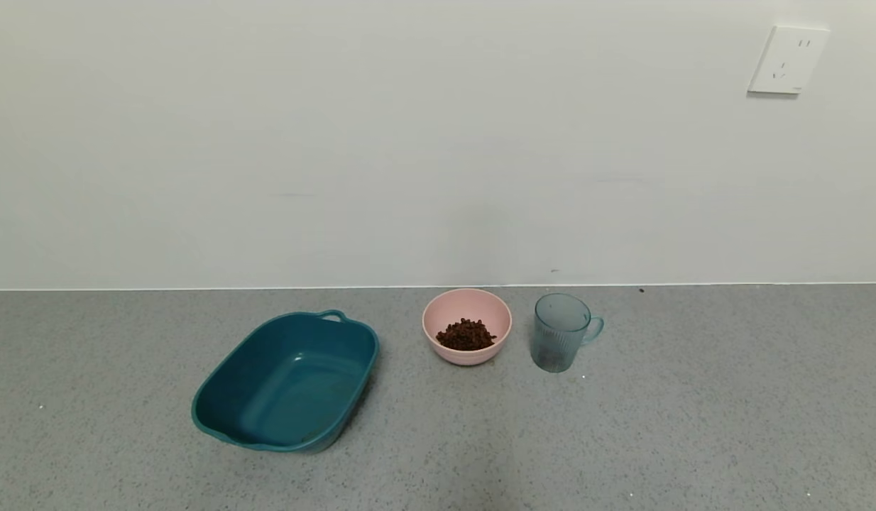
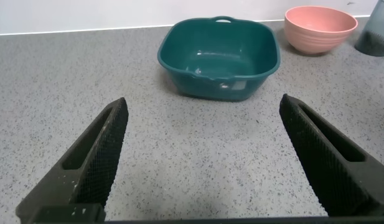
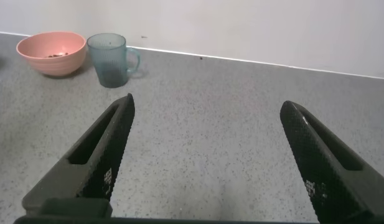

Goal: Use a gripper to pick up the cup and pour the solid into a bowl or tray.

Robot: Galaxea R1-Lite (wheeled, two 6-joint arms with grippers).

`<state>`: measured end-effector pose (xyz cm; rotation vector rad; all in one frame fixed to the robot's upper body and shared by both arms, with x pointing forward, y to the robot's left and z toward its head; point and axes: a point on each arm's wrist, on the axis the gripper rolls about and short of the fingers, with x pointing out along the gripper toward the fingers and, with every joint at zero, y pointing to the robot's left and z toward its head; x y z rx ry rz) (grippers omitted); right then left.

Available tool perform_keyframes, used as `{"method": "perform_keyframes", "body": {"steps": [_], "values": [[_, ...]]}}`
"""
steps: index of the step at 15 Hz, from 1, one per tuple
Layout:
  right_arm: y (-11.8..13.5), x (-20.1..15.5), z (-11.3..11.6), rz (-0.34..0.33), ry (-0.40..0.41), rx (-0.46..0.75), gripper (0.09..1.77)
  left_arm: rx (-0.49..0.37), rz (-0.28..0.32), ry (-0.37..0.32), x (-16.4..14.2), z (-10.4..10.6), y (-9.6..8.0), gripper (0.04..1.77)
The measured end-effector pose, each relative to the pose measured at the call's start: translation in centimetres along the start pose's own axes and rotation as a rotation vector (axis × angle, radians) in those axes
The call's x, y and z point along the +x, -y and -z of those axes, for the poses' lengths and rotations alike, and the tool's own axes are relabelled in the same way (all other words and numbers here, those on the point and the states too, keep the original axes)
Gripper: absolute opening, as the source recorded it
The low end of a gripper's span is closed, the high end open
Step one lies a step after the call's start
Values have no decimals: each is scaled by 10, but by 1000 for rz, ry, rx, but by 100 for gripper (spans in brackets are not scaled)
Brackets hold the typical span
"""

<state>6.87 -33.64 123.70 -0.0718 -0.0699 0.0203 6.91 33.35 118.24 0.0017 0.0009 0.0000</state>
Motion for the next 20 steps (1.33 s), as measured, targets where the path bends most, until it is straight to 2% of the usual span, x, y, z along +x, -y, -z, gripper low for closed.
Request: {"method": "perform_keyframes", "body": {"steps": [6,8,20], "values": [[-3,-3,42,2,-14,-6,170,0,0,0,0,0,0,175],[-4,-3,51,0,-59,9,170,0,0,1,0,0,0,175],[-4,-4,55,0,-76,41,170,0,0,0,0,0,0,175]]}}
